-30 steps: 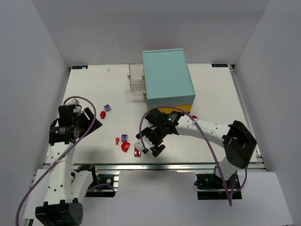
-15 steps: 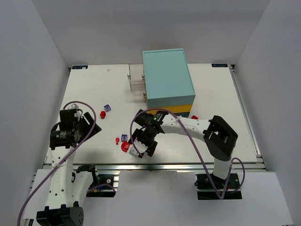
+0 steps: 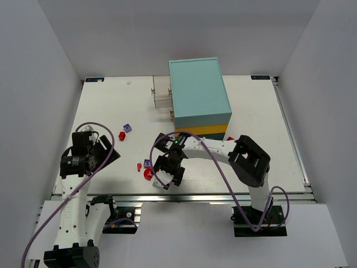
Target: Sort the legos into containers by color
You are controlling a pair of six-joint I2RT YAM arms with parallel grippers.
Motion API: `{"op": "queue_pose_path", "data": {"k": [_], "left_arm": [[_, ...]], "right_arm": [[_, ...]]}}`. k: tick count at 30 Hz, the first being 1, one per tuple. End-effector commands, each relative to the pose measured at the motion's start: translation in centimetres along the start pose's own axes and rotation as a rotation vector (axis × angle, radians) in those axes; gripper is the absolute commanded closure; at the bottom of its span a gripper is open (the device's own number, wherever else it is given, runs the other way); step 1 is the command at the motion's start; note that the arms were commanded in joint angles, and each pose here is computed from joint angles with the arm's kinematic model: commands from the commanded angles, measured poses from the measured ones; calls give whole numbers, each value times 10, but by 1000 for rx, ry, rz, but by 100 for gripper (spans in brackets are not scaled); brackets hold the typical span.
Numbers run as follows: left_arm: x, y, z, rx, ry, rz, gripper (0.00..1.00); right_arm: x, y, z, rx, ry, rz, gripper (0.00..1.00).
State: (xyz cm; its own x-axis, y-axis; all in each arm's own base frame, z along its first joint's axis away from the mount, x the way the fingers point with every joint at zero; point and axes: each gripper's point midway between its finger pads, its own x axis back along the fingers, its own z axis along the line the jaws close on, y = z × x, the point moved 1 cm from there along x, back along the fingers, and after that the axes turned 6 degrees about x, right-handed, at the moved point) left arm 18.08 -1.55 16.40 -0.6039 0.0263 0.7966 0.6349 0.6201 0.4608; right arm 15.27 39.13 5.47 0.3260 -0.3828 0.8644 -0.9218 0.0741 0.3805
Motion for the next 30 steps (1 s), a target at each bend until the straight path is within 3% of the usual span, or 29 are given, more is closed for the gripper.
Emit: {"op": "queue_pose_path", "data": {"k": [1,8,11,14,17,18,21,26,30], "left_arm": [[0,1,0,-5,-4,-14,21],[-2,-3,1,0,-7,-4,20],[-3,-5,2,6,-10,0,20],[-5,-7,2,9,-9,4,20],[-9,-8,2,16,-14,11,20],[-9,-9,1,17,-19,14,20],[-14,-9,-1,25,-29,21,20],[-20,-8,-4,38,-37,31,20],[-26,-8,-4,59,-30,43,20]], "right_arm": [[-4,-1,-8,31,10,4,19],[-15,-5,-10,31,43,3,21],[-18,-7,-7,26,65,2,26],[-16,-5,-1,16,94,-4,38],[-14,-3,10,10,127,-8,56],[-13,-2,14,7,133,-9,67],[-8,1,26,-8,142,-10,80],[17,13,26,-106,73,-14,92],[69,30,-18,-265,-112,-65,100]]}}
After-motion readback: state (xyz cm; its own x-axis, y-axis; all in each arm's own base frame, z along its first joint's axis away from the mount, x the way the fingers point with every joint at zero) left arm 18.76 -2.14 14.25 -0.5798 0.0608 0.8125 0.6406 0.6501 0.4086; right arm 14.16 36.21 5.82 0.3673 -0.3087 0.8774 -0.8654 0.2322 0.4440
